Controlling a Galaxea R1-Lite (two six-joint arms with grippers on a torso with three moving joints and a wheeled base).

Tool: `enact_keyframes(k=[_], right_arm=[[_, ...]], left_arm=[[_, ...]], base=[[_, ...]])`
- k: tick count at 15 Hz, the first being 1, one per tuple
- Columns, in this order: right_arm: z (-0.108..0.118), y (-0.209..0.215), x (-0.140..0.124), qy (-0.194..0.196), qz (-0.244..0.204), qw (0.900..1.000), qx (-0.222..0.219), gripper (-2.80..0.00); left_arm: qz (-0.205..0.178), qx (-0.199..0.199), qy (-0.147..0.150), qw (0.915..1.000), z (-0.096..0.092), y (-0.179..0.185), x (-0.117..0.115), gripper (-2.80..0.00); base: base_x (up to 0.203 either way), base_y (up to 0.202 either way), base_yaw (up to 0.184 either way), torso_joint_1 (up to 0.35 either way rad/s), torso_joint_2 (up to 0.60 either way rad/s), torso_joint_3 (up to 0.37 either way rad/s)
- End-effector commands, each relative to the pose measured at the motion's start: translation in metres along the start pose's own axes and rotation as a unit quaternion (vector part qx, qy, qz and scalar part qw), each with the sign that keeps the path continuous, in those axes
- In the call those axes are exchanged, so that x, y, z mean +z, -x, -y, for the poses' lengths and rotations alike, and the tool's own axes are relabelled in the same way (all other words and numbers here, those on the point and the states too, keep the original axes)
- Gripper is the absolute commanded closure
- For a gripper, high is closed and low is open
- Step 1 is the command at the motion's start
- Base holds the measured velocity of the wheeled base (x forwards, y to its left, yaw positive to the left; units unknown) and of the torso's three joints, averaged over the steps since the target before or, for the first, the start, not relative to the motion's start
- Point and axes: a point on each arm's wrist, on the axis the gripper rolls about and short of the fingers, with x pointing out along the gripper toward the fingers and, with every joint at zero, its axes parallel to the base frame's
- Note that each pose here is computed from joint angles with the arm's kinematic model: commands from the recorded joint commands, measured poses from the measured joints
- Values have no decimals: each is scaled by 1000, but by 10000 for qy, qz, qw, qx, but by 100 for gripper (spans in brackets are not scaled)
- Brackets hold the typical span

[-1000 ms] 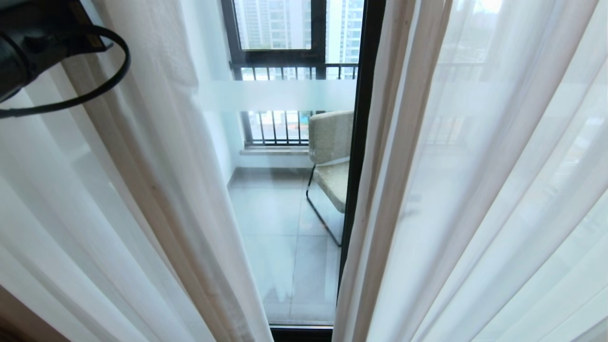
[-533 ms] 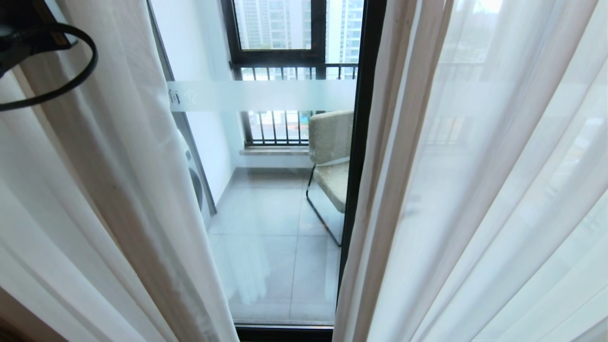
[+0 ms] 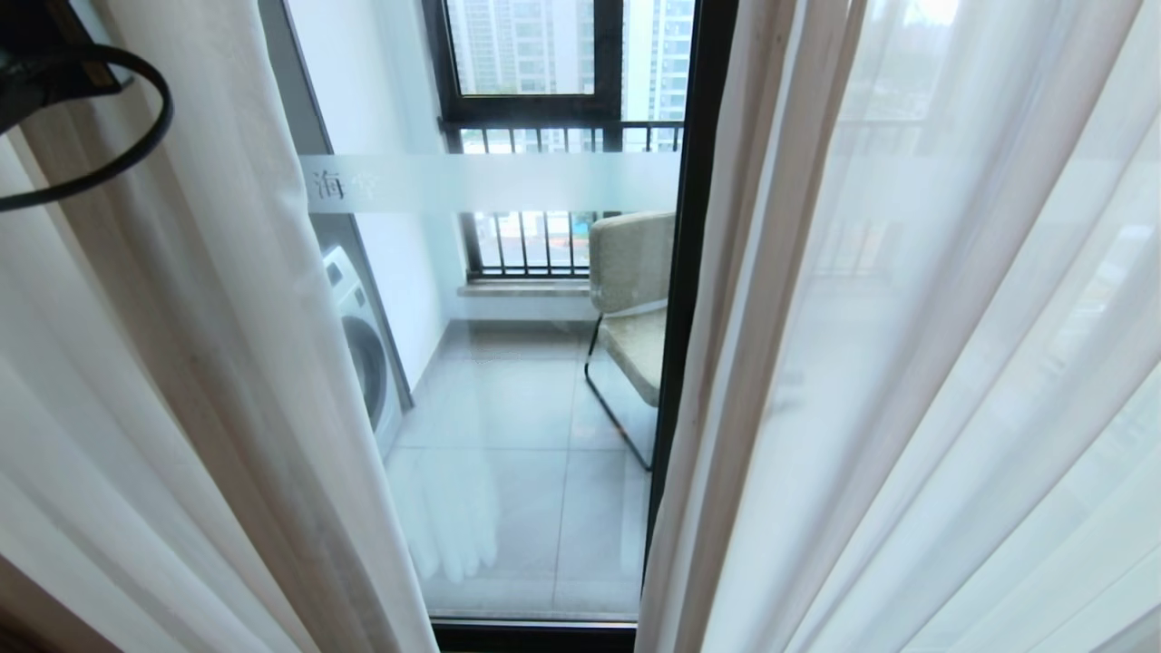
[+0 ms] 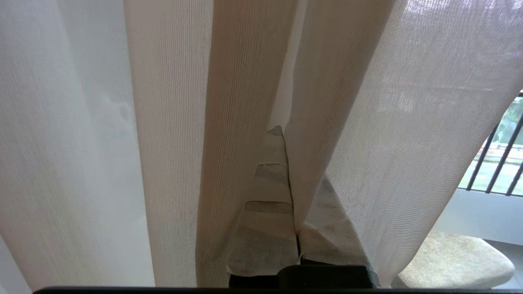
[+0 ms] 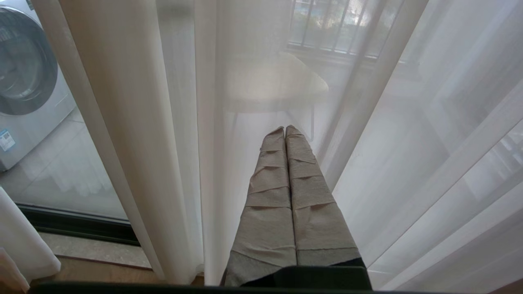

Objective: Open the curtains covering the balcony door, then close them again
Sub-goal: Pull the inner curtains open on both sides

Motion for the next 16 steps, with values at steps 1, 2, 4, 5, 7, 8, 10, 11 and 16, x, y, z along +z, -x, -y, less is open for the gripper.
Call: enact_keyframes(k=[1,2,4,5,7,8,10,11,16], right_arm=[[0,0,0,3,1,10000,4,0],[0,0,0,3,1,10000,4,0],[0,0,0,3,1,10000,4,0],[0,0,0,3,1,10000,4,0],[0,0,0,4,7,10000,3,0],[0,0,0,4,8,10000,3,0],[0,0,0,4,8,10000,3,0],[0,0,0,4,5,10000,3,0],[0,0,0,3,1,10000,4,0]], left_arm=[[7,6,1,10000,0,1,0,0],[9,13,-1,10000,-1,2,0,0],[-1,30,-6,10000,-1,3,0,0],[-5,37,-6,10000,-2,3,-1,0],[-20,115,-38,9999,-6,5,-2,0],[-16,170,-49,9998,-9,7,-1,0],[-33,260,-65,9996,-14,9,-3,0],[-35,283,-63,9996,-15,10,-3,0],[-34,292,-75,9995,-16,11,-3,0]], base=[[0,0,0,0,0,0],[0,0,0,0,0,0],[0,0,0,0,0,0],[0,0,0,0,0,0],[0,0,0,0,0,0],[0,0,0,0,0,0],[0,0,0,0,0,0],[0,0,0,0,0,0],[0,0,0,0,0,0]])
